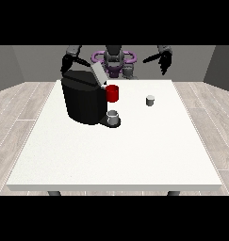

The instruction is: Insert the coffee pod into the coffee machine and close the lid

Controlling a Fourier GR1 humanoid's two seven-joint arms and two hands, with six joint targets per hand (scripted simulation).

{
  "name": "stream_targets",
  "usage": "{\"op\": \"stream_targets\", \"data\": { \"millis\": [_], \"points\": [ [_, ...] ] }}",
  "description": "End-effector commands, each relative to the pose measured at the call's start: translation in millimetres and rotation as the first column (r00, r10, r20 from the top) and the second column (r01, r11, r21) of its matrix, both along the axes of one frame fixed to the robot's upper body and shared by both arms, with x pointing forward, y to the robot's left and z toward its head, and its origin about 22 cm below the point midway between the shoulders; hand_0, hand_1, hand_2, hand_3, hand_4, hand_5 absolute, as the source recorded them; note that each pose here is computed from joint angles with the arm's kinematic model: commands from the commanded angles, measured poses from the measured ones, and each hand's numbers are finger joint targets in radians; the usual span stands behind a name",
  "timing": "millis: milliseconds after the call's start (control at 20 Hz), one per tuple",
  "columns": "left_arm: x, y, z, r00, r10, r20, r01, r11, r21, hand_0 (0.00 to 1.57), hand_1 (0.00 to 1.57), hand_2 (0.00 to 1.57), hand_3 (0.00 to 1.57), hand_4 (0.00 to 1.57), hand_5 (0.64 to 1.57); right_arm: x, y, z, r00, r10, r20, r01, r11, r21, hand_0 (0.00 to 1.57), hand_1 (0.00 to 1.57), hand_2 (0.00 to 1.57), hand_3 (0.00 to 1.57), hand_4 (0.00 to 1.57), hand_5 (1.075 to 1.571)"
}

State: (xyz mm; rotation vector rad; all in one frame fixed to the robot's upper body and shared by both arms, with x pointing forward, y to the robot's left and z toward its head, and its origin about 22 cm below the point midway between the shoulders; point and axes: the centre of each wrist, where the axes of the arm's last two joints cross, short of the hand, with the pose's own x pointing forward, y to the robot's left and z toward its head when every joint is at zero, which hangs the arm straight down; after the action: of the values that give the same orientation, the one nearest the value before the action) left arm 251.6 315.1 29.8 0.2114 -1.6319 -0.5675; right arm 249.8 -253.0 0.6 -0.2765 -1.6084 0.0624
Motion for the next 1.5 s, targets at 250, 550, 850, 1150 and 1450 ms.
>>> {"op": "stream_targets", "data": {
  "millis": [250, 550, 850, 1150, 1450],
  "points": [
    [48.3, 37.5, 21.5, 0.998, 0.056, -0.038, -0.049, 0.983, 0.174, 0.00, 0.00, 0.00, 0.00, 0.00, 1.571, 20.1, 24.9, 22.9, 0.996, 0.084, 0.036, -0.085, 0.996, 0.006, 0.00, 0.00, 0.00, 0.00, 0.00, 1.571],
    [66.3, 38.8, 17.2, 0.990, 0.085, -0.116, -0.046, 0.951, 0.307, 0.00, 0.00, 0.00, 0.00, 0.00, 1.571, 24.0, 45.4, 23.7, 0.993, 0.112, 0.043, -0.112, 0.994, 0.003, 0.00, 0.00, 0.00, 0.00, 0.00, 1.571],
    [82.8, 45.7, 17.6, 0.989, 0.074, -0.129, -0.021, 0.928, 0.372, 0.00, 0.00, 0.00, 0.00, 0.00, 1.571, 37.6, 34.1, 20.0, 0.994, 0.107, 0.014, -0.108, 0.993, 0.050, 0.00, 0.00, 0.00, 0.00, 0.00, 1.571],
    [94.9, 24.5, -7.4, 0.996, 0.075, -0.054, -0.043, 0.892, 0.449, 0.26, 0.26, 0.59, 0.25, 0.00, 1.571, 46.9, 56.7, 26.4, 0.992, 0.122, 0.021, -0.123, 0.992, 0.036, 0.00, 0.00, 0.00, 0.00, 0.00, 1.571],
    [103.6, 8.7, -7.3, 0.996, 0.063, 0.058, -0.084, 0.830, 0.551, 0.89, 0.89, 0.96, 0.82, 0.38, 1.571, 48.2, 49.8, 6.6, 0.995, 0.101, 0.011, -0.101, 0.995, -0.020, 0.00, 0.00, 0.00, 0.00, 0.00, 1.571]
  ]
}}
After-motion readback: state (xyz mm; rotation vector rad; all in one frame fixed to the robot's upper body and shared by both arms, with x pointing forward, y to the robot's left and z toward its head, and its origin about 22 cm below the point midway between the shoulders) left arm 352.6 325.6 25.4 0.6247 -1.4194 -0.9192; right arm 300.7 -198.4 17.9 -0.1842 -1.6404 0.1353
